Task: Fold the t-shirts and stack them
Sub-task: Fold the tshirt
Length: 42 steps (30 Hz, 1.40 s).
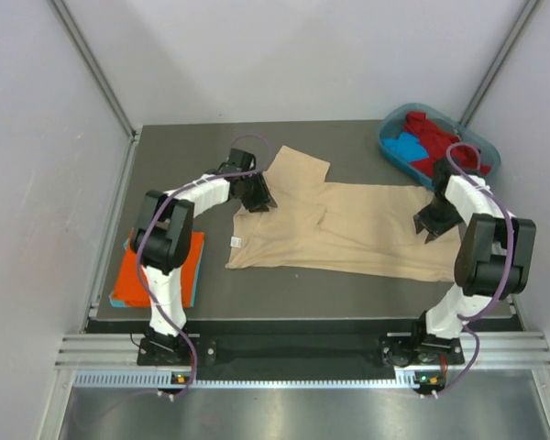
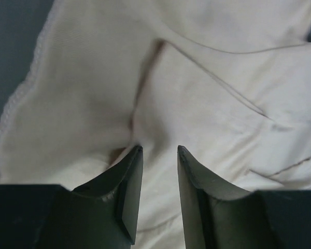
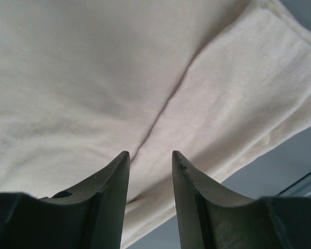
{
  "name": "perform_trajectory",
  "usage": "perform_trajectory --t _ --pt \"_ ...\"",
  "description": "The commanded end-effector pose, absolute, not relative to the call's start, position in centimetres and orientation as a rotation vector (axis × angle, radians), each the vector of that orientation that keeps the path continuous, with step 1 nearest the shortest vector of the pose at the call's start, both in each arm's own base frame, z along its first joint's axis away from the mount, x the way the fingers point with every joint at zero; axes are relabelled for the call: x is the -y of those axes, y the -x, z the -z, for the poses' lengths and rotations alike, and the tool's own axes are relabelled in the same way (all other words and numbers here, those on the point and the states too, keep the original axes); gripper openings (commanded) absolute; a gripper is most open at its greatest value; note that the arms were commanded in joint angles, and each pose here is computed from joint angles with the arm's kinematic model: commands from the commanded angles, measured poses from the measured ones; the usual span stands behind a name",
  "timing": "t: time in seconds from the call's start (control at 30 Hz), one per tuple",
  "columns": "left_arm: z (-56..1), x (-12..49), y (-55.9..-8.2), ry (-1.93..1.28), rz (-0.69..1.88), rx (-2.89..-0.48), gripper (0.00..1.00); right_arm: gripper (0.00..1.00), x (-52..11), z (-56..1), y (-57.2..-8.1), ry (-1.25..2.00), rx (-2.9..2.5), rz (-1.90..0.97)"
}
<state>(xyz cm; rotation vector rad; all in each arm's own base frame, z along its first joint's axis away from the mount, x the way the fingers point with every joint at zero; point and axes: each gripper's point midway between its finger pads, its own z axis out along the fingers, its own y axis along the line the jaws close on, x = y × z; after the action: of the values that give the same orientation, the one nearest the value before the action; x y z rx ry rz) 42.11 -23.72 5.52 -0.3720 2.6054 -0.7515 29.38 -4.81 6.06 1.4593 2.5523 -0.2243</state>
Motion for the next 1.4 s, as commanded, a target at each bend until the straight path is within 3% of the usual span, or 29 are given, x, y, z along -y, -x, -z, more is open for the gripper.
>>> perform_trajectory --t 0.0,0.63,0.97,1.07,1.13,1.23,1.37 --pt "-4.2 23.5 -43.3 0.377 0.763 -2.627 0.38 0.39 3.2 -6.4 -30.4 -1.505 -2.556 0.225" --pt "-1.6 21.4 -43.5 0.442 0.665 -2.660 0.37 0.34 -1.5 -2.9 -30.7 -1.492 -2.643 0.240" --pt "-1.4 21.5 -43.5 0.457 0.671 -2.668 0.30 0.24 -1.6 -2.3 -29.7 -1.487 -2.656 0.239" --pt "-1.4 21.5 -43.5 0.456 0.673 -2.667 0.24 0.25 -1.9 -1.9 -29.3 -1.495 -2.670 0.220" --pt "-1.4 21.5 -43.5 0.453 0.677 -2.668 0.11 0.25 -1.9 -1.7 -29.2 -1.494 -2.674 0.223" --pt "-1.5 21.7 -43.4 0.448 0.693 -2.670 0.00 0.25 -1.9 -1.7 -29.3 -1.488 -2.673 0.223" --pt "-1.9 21.8 -43.5 0.447 0.704 -2.662 0.00 0.24 -1.4 -2.5 -29.8 -1.464 -2.651 0.225"
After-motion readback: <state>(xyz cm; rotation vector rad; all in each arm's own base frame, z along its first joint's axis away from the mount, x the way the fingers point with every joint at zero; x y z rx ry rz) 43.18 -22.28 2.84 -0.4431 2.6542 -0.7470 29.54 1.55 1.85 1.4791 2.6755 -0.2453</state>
